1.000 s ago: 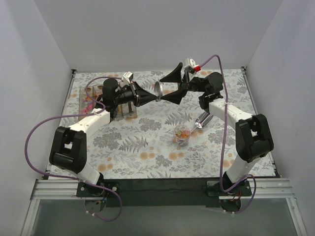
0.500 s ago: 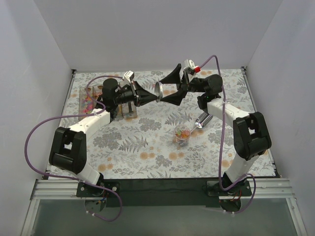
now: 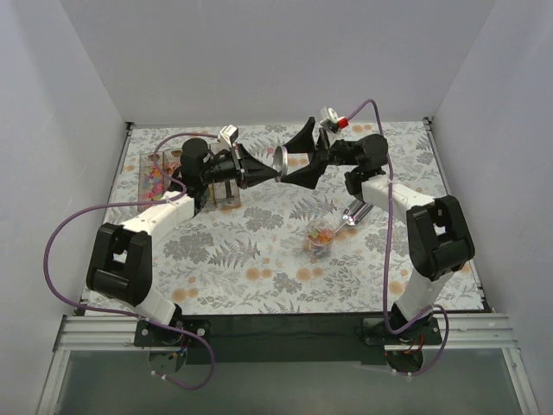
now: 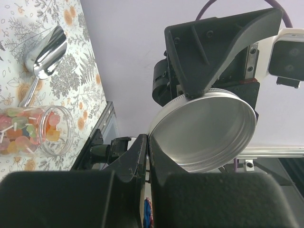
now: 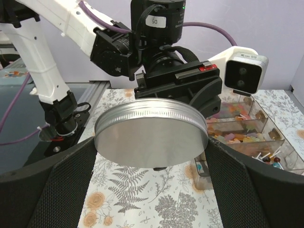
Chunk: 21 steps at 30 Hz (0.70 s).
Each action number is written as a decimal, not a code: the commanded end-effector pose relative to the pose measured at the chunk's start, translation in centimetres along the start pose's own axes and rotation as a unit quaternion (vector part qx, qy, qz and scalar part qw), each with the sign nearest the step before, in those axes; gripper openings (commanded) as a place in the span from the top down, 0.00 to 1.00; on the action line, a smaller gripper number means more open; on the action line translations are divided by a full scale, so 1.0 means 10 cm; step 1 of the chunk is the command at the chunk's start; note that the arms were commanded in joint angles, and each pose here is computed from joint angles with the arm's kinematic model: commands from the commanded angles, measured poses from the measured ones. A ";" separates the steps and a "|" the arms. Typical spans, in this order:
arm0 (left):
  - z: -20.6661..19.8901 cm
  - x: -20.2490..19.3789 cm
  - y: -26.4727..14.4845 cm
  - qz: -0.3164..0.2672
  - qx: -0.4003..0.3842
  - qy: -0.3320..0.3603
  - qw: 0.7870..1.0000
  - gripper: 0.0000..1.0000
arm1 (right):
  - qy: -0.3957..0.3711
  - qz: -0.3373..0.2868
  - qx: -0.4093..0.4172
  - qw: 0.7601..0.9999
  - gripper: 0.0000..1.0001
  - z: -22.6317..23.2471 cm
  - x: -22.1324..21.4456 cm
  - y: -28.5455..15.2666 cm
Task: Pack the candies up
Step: Pick up the bottle lid at the center of the board.
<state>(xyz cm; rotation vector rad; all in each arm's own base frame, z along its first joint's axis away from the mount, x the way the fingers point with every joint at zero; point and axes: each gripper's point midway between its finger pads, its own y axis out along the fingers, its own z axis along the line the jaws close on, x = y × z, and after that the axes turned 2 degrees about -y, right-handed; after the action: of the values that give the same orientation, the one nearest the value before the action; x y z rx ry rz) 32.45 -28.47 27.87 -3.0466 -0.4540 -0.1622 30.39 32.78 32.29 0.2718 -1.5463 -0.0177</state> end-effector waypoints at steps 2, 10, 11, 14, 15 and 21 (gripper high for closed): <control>-0.10 -0.03 -0.01 0.003 -0.011 -0.118 0.993 1.00 | -0.008 -0.001 -0.048 0.999 0.02 0.07 0.14 -0.03; 0.09 0.11 0.08 -0.017 -0.025 -0.102 0.994 1.00 | 0.066 0.063 -0.253 0.963 0.02 0.08 -0.05 -0.42; 0.10 0.12 0.09 -0.021 -0.027 -0.101 0.994 1.00 | 0.067 0.069 -0.271 0.958 0.02 0.08 -0.04 -0.44; 0.16 0.15 0.11 -0.033 -0.030 -0.098 0.994 1.00 | 0.082 0.091 -0.344 0.931 0.05 0.03 -0.02 -0.51; 0.18 0.14 0.13 -0.032 -0.030 -0.099 0.994 1.00 | 0.102 0.105 -0.360 0.921 0.07 0.08 -0.07 -0.50; 0.25 0.04 0.28 -0.023 -0.029 -0.085 0.996 1.00 | 0.127 0.125 -0.452 0.874 0.33 -0.03 -0.01 -0.50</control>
<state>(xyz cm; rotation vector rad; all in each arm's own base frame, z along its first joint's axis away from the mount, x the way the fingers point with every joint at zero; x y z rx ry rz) 34.15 -29.89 23.96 -3.0514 -0.5294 -0.2340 30.10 29.33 31.43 -0.4743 -1.2269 -0.3889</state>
